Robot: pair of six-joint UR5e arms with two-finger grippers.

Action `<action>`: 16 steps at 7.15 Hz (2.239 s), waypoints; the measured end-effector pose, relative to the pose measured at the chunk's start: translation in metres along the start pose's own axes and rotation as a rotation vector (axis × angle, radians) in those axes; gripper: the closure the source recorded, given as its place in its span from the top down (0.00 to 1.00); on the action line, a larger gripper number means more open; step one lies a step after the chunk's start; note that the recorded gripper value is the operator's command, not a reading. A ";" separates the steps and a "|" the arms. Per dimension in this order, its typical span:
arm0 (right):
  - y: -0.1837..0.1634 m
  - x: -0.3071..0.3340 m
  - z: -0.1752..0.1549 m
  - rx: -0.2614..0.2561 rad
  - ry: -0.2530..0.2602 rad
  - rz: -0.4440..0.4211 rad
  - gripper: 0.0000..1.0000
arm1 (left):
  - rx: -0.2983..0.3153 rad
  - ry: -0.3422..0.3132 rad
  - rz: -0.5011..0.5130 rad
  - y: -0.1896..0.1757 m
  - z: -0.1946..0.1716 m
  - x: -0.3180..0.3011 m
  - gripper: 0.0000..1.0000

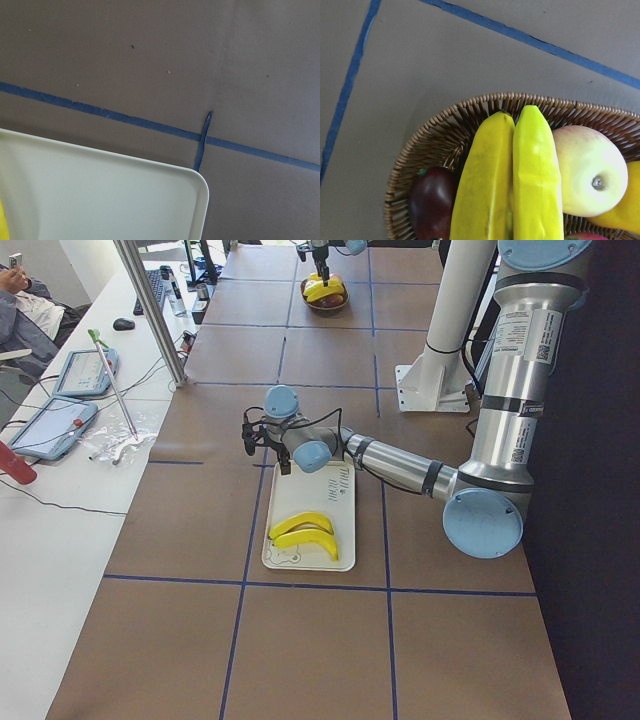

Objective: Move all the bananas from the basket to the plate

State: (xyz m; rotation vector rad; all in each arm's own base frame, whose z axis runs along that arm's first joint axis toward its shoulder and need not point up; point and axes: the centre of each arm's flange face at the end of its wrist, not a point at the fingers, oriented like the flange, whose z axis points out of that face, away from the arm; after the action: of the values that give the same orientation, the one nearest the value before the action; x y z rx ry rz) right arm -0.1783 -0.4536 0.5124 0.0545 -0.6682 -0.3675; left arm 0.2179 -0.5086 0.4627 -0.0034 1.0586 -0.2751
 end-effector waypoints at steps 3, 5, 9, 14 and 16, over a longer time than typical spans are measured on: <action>0.016 0.014 0.011 -0.029 0.019 -0.048 0.85 | 0.000 0.000 0.000 -0.001 0.001 0.000 1.00; 0.021 0.021 0.016 -0.043 0.027 -0.073 0.84 | 0.000 0.001 0.001 0.000 0.000 0.001 1.00; 0.019 0.036 0.018 -0.045 0.039 -0.054 0.83 | 0.001 0.002 0.002 0.000 0.000 0.001 1.00; 0.013 0.032 0.032 -0.064 0.044 -0.053 0.80 | -0.001 0.002 0.001 0.000 0.000 0.001 1.00; 0.013 0.029 0.034 -0.071 0.042 -0.058 0.74 | -0.001 0.002 0.002 -0.001 0.000 0.001 1.00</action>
State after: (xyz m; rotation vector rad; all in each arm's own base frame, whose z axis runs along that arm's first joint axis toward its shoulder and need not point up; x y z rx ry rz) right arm -0.1746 -0.4490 0.5587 0.0141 -0.6131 -0.4440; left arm 0.2185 -0.5094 0.4622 -0.0027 1.0610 -0.2732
